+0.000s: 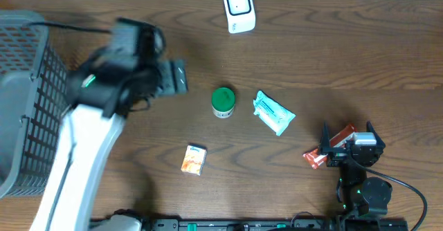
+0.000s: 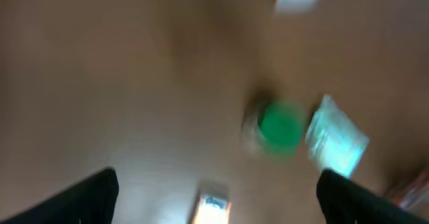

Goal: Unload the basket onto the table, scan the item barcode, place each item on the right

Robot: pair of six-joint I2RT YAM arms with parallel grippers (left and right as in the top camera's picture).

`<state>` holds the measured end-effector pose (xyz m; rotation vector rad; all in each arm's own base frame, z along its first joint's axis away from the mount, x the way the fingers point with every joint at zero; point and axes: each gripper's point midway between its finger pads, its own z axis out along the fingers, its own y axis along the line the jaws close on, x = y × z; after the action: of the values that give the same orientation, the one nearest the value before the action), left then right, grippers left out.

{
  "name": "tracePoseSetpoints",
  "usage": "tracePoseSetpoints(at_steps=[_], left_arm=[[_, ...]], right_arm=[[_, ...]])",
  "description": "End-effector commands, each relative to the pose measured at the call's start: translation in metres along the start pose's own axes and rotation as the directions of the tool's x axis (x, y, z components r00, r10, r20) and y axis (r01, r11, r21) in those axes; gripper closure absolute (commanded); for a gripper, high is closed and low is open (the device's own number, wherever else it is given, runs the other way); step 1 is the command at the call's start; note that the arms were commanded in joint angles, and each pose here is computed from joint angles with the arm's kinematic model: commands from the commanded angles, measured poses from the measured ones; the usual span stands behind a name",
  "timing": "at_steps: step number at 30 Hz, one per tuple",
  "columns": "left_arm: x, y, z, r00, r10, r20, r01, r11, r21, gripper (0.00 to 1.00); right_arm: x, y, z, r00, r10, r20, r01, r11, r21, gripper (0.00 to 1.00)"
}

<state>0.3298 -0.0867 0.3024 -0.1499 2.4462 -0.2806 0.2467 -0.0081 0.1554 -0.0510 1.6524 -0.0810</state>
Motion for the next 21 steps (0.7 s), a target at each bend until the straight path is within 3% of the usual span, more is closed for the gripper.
tracePoseSetpoints(at_steps=[1, 6, 9, 12, 14, 17, 21], left_arm=[[-0.06, -0.001, -0.09, 0.921, 0.025, 0.39, -0.03, 1.0, 0.009, 0.05], [-0.118, -0.017, -0.204, 0.631, 0.036, 0.775, -0.128, 0.99, 0.059, 0.05], [-0.13, -0.013, -0.241, 0.506, 0.096, 0.857, -0.148, 0.989, -0.023, 0.05], [-0.136, 0.005, -0.263, 0.426, 0.205, 0.881, -0.109, 0.978, -0.176, 0.05], [-0.133, 0.019, -0.273, 0.412, 0.288, 0.865, -0.074, 0.956, -0.283, 0.05], [-0.118, 0.031, -0.273, 0.45, 0.385, 0.806, -0.094, 0.918, -0.385, 0.05], [-0.094, 0.041, -0.259, 0.529, 0.453, 0.718, -0.159, 0.884, -0.44, 0.05]], right_arm=[[0.001, 0.0, 0.0, 1.0, 0.012, -0.004, -0.012, 1.0, 0.0, 0.01], [0.001, 0.0, 0.0, 1.0, 0.012, -0.004, -0.012, 1.0, 0.0, 0.01], [0.001, 0.0, 0.0, 1.0, 0.012, -0.003, -0.012, 1.0, 0.0, 0.01], [-0.007, -0.002, 0.0, 0.999, -0.029, 0.027, 0.029, 1.0, 0.01, 0.01], [-0.008, -0.002, 0.0, 0.996, -0.078, 0.034, 0.078, 0.997, 0.013, 0.01], [-0.007, -0.002, 0.0, 0.998, -0.059, 0.028, 0.058, 0.998, 0.013, 0.01], [-0.052, 0.026, -0.009, 0.96, 0.244, 0.139, -0.214, 0.956, -0.201, 0.01]])
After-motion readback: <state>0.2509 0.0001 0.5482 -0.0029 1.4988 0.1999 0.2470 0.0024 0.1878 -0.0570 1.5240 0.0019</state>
